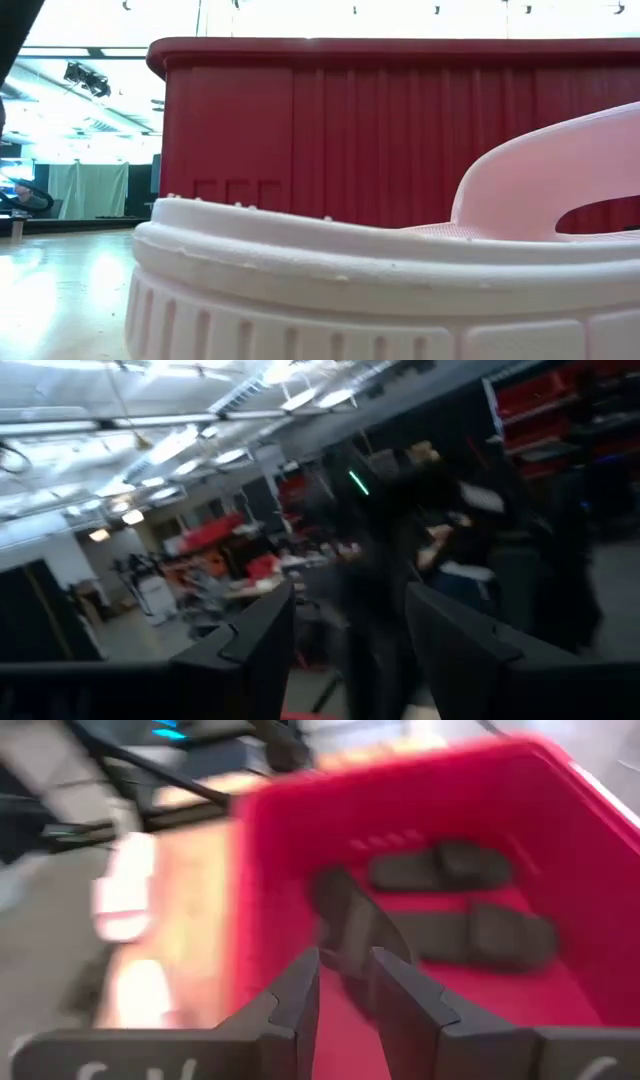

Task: Pick and place slides into bin
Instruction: Put the black slipper into the red bin

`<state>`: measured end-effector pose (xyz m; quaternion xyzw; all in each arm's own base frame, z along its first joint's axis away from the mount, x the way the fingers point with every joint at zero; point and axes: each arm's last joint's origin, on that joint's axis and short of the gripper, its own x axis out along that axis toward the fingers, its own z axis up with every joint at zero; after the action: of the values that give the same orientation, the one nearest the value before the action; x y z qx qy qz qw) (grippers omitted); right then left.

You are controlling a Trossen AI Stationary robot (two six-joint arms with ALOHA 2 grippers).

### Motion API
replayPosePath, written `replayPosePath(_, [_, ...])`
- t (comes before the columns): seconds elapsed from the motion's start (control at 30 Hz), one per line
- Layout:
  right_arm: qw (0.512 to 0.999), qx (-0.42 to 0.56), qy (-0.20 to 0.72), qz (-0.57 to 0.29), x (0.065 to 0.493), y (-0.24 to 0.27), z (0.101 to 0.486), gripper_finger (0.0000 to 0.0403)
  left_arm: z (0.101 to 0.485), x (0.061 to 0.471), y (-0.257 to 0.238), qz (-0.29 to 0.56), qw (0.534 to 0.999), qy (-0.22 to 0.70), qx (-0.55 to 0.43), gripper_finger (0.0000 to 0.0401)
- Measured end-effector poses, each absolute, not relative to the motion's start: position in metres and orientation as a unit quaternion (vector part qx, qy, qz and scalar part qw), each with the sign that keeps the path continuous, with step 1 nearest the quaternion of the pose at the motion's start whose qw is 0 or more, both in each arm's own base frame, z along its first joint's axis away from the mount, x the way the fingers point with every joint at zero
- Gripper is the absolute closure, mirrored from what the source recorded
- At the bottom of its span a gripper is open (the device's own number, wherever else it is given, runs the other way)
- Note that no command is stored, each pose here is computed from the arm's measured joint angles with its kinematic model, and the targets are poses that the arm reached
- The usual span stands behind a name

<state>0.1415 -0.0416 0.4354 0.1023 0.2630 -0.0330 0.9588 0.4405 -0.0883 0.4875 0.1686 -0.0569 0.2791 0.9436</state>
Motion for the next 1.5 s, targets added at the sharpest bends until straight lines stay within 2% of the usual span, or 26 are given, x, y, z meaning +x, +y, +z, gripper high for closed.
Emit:
replayPosePath(0.07, [0.951, 0.116, 0.285, -0.047, 0.155, -0.04, 0.418, 0.0306, 0.504, 0.427, -0.079, 0.289, 0.94, -0.069, 0.168, 0.0208])
replayPosePath(0.17, [0.929, 0.166, 0.331, -0.011, 0.172, -0.028, 0.388, 0.0306, 0.525, 0.407, -0.067, 0.304, 0.933, -0.083, 0.173, 0.0211])
replayPosePath(0.3, [0.871, 0.274, 0.406, 0.037, 0.18, 0.006, 0.355, 0.0306, 0.543, 0.389, -0.052, 0.322, 0.926, -0.098, 0.171, 0.0208])
replayPosePath(0.43, [0.818, 0.323, 0.469, 0.08, 0.174, 0.048, 0.34, 0.0306, 0.548, 0.383, -0.043, 0.339, 0.92, -0.096, 0.169, 0.0205])
replayPosePath(0.63, [0.757, 0.382, 0.526, 0.064, 0.153, 0.101, 0.336, 0.0306, 0.545, 0.385, -0.027, 0.376, 0.908, -0.071, 0.174, 0.021])
replayPosePath(0.8, [0.694, 0.427, 0.579, 0.009, 0.138, 0.138, 0.326, 0.0306, 0.539, 0.388, -0.017, 0.381, 0.906, -0.045, 0.179, 0.0208])
replayPosePath(1.0, [0.658, 0.374, 0.64, -0.132, 0.126, 0.164, 0.295, 0.0306, 0.539, 0.388, -0.016, 0.381, 0.909, -0.052, 0.162, 0.0211])
replayPosePath(1.13, [0.673, 0.306, 0.651, -0.174, 0.127, 0.175, 0.277, 0.0306, 0.539, 0.388, -0.016, 0.381, 0.908, -0.052, 0.164, 0.0217])
replayPosePath(1.27, [0.7, 0.265, 0.639, -0.18, 0.136, 0.184, 0.264, 0.0306, 0.539, 0.388, -0.016, 0.381, 0.909, -0.053, 0.161, 0.0217])
replayPosePath(1.5, [0.682, 0.234, 0.673, -0.163, 0.149, 0.2, 0.243, 0.0306, 0.539, 0.387, -0.018, 0.379, 0.91, -0.054, 0.16, 0.0219])
